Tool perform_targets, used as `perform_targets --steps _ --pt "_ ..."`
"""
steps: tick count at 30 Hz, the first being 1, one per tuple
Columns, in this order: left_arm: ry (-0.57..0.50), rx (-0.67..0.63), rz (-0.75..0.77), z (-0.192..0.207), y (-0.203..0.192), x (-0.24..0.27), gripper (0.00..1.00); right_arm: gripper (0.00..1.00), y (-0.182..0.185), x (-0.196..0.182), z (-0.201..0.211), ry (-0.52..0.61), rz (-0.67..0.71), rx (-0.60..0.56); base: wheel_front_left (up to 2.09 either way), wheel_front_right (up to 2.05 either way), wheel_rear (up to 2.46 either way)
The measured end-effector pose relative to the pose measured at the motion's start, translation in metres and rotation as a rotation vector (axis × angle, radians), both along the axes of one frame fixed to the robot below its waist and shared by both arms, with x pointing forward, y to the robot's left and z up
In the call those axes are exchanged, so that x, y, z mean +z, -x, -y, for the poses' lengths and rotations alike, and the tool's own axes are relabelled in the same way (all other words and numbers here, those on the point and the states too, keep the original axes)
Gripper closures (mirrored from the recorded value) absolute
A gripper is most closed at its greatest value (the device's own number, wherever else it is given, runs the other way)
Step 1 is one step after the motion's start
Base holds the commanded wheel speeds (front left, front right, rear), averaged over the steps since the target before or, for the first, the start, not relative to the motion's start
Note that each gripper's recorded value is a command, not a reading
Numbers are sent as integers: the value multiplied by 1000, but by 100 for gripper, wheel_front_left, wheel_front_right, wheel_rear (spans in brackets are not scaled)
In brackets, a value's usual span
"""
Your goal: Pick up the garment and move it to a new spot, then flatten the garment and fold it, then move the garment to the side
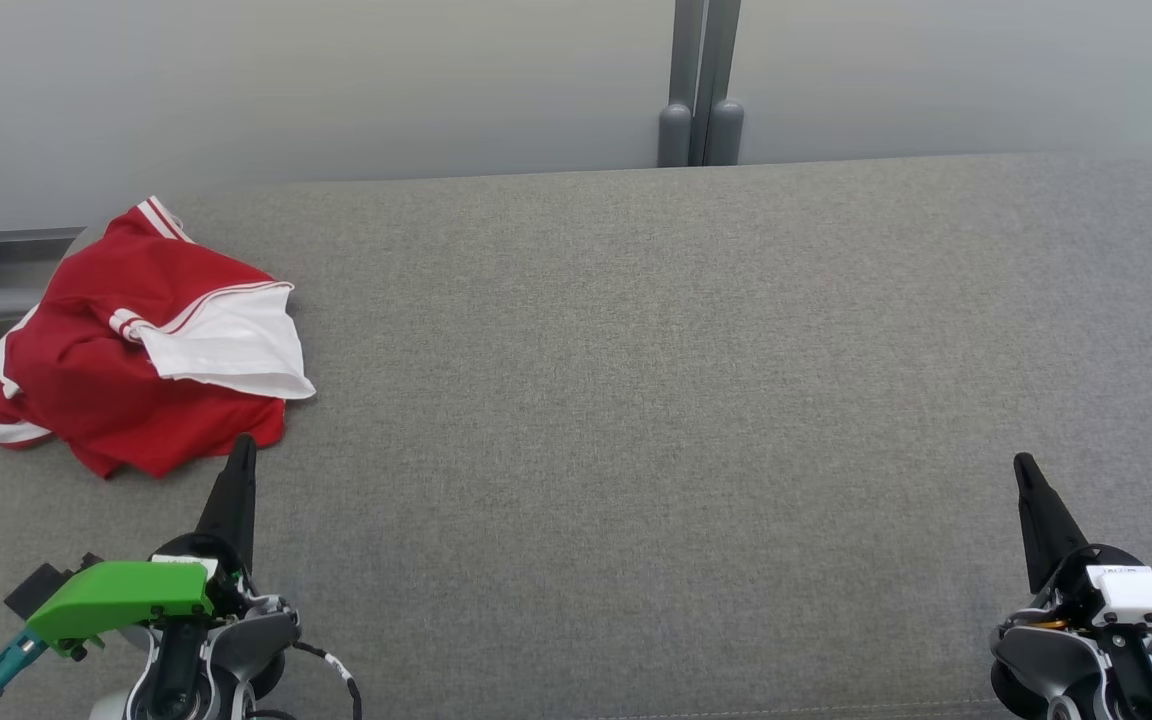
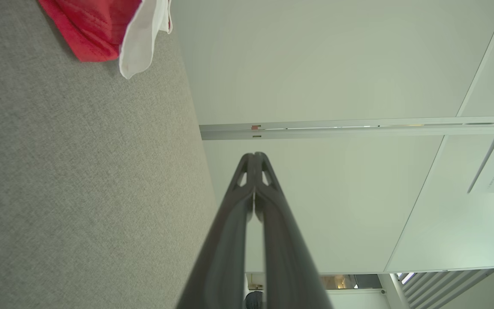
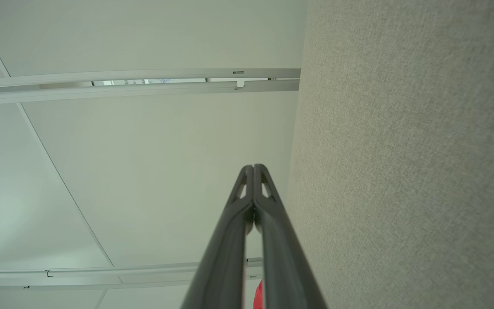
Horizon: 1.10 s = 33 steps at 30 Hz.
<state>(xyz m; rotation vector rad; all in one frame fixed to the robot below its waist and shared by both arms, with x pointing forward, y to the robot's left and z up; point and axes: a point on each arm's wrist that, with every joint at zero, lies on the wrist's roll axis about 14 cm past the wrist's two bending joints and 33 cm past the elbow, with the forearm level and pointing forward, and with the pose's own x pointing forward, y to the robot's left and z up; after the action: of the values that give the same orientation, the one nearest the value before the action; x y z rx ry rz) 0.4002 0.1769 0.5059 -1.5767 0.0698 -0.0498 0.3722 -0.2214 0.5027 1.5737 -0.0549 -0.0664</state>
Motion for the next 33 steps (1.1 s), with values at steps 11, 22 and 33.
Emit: perform_targets --steps 11,22,33 --pt "6 9 -95 1 16 -32 0 0 12 -25 -6 -19 -74 0 0 0 0" --pt "-38 42 -92 -1 24 -32 0 0 13 -24 -12 38 -79 -3 0 0 0" --pt "-155 69 -95 -6 29 -32 0 0 16 -28 -15 166 -100 -4 0 0 0"
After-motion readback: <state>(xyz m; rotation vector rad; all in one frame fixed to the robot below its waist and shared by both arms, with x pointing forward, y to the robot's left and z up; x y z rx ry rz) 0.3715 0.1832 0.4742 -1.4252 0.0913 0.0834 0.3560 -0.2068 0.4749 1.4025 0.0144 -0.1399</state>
